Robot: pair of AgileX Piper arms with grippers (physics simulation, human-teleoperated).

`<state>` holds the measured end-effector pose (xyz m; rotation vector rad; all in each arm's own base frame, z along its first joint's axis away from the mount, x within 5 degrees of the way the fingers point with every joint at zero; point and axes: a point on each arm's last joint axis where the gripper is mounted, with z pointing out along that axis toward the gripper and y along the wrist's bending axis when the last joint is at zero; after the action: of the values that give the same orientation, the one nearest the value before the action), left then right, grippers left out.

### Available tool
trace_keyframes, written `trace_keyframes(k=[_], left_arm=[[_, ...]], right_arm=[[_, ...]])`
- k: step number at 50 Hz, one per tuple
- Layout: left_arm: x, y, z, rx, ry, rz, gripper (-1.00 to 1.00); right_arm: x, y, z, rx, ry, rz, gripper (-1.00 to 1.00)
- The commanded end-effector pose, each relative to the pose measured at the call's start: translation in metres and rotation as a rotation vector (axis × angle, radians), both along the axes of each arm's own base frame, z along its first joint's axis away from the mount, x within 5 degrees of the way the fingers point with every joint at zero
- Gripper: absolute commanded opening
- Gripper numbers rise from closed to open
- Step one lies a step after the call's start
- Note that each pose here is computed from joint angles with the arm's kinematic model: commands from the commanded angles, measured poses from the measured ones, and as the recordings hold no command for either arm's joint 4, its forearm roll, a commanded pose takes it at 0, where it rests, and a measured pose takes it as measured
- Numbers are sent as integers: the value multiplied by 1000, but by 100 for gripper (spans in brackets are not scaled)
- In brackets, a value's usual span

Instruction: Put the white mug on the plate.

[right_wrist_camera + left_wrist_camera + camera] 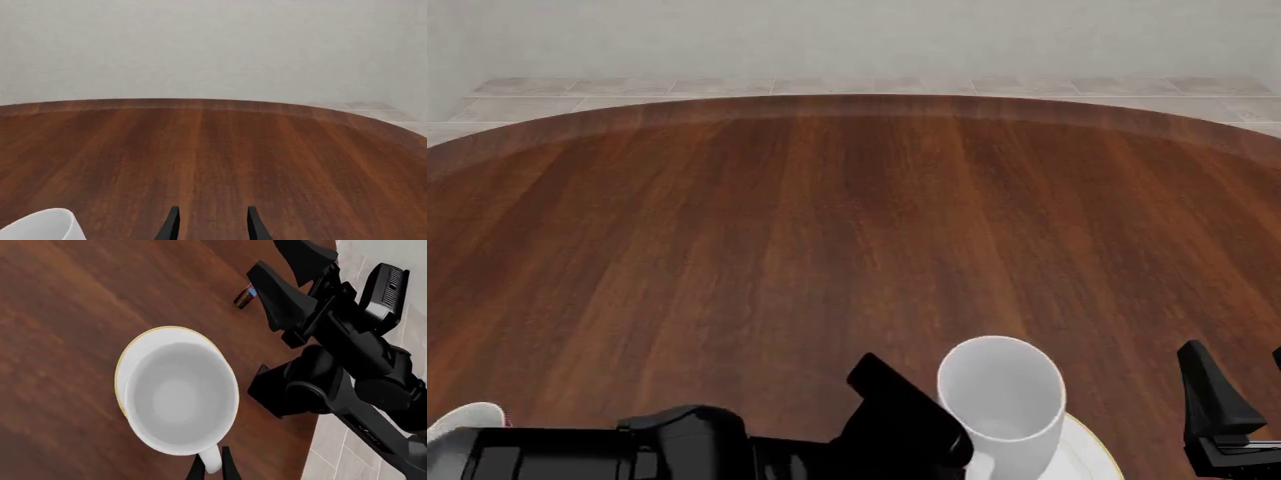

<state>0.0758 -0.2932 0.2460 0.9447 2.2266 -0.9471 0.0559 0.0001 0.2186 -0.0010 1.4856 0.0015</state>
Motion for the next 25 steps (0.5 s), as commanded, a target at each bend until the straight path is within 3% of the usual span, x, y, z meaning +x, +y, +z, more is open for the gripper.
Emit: trace_keyframes(k=[1,25], left_arm=[[-6,-12,-4,-5,-5,-29,-100],[-9,-25,-16,-4,11,-37,-100]], right_arm=[[0,0,0,0,0,0,100],[0,0,0,0,0,0,100]])
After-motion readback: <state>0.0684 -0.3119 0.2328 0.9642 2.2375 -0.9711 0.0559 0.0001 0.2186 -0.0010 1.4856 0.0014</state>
